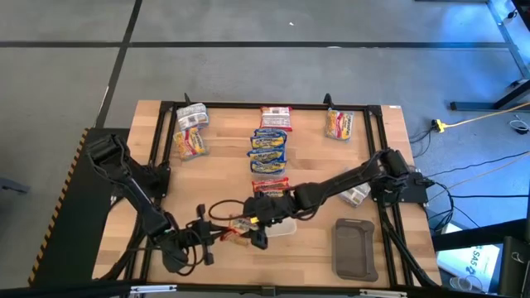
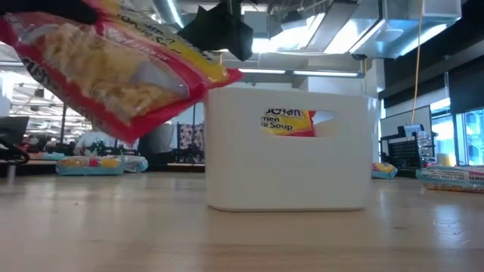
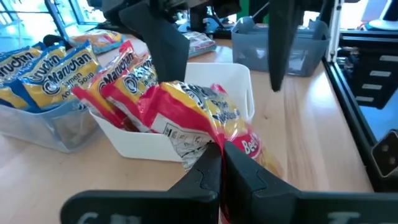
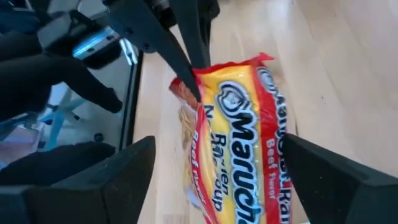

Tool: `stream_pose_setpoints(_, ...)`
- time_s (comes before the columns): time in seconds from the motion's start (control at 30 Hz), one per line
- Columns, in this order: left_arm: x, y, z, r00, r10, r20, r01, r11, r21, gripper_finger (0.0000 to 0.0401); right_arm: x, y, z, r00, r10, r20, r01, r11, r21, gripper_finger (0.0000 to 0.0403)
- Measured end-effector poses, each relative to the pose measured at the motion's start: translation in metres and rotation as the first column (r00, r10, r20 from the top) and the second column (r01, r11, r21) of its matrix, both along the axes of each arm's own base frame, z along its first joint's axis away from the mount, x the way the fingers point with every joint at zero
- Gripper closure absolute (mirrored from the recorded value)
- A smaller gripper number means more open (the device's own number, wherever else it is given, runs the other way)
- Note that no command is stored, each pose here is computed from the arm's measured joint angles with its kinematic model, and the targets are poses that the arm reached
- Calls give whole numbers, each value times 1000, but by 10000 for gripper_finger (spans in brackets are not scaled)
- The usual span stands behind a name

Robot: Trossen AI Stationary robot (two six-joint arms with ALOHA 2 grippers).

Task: Sort Maruchan noodles
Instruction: Put the red noodle pack into the white bin

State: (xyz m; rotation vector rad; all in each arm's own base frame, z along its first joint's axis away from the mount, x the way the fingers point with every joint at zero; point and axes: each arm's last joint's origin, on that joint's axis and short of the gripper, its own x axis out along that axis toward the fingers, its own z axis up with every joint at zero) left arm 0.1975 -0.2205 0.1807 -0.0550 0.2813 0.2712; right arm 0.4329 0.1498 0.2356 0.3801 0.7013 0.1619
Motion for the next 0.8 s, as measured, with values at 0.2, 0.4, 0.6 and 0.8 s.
stream_pose_setpoints(0.2, -4, -4, 1, 1000, -28, 0, 28, 1000, 3, 401, -1, -6, -3, 999, 19, -42, -19, 1000, 0, 73)
stream_pose_setpoints(0.4, -14, -13, 3, 999, -42, 30, 41, 999, 33, 401, -1, -5, 1, 999, 25, -20, -25, 1000, 7, 73)
stream_pose_setpoints(0.6, -14, -13, 5, 998, -8, 59, 5, 998, 64, 401, 6, -1, -5, 998, 64, 20, -65, 997, 48, 73)
stream_pose_setpoints(0.8, -9, -13, 9, 997, -19, 71, 14, 998, 68, 401, 12, 2, -14, 996, 86, 33, -88, 994, 71, 93)
